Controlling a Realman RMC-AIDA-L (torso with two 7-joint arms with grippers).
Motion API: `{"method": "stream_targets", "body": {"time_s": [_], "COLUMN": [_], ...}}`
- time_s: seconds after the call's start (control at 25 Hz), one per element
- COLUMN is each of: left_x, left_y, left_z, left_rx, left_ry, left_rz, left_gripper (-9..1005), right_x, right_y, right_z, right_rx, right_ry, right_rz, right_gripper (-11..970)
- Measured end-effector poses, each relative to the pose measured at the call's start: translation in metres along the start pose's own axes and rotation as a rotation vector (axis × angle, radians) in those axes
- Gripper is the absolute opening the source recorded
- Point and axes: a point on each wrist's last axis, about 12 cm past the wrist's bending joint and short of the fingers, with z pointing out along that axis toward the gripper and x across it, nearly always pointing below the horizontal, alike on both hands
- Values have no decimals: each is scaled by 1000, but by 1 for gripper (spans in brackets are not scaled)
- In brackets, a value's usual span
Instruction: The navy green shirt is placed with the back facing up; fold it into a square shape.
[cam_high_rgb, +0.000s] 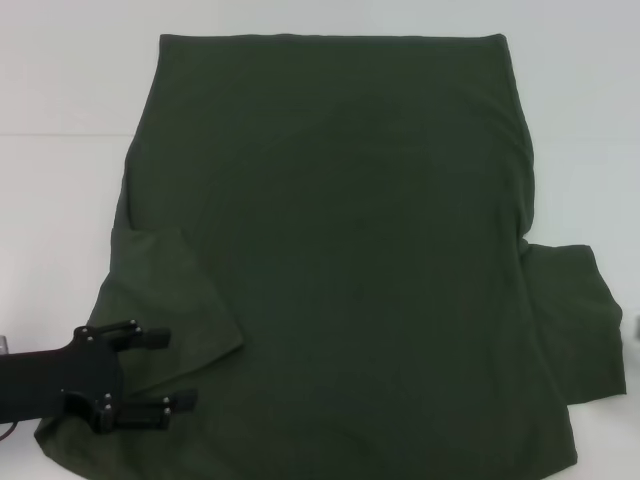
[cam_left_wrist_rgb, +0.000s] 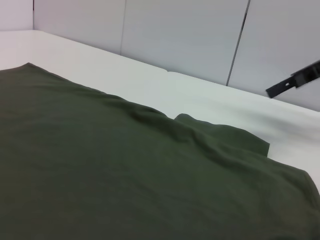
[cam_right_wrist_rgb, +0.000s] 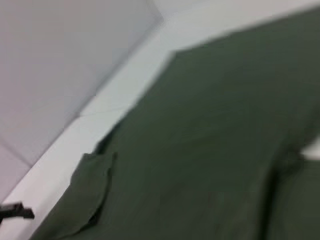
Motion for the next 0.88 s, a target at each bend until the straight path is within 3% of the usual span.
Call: {"method": "stream_targets", "body": {"time_s": [0.2, 0.32, 0.52, 0.88], "left_x": [-2, -4, -5, -7], "left_y": [-1, -1, -1, -1], "left_z": [-1, -3, -2, -1], "left_rx": [7, 10, 20, 20], "left_ry": [-2, -1, -5, -12], "left_rz": [11, 22, 25, 34], "left_gripper": [891, 891, 890, 891], "right_x": [-29, -40, -52, -81], "right_y": [-4, -7, -10, -6], "right_z": [-36, -39, -17, 22], "right_rx": [66, 112, 188, 295], "right_ry": [85, 118, 249, 401], "right_rz": [304, 439, 481, 441], "right_gripper": [941, 940, 931, 930]}}
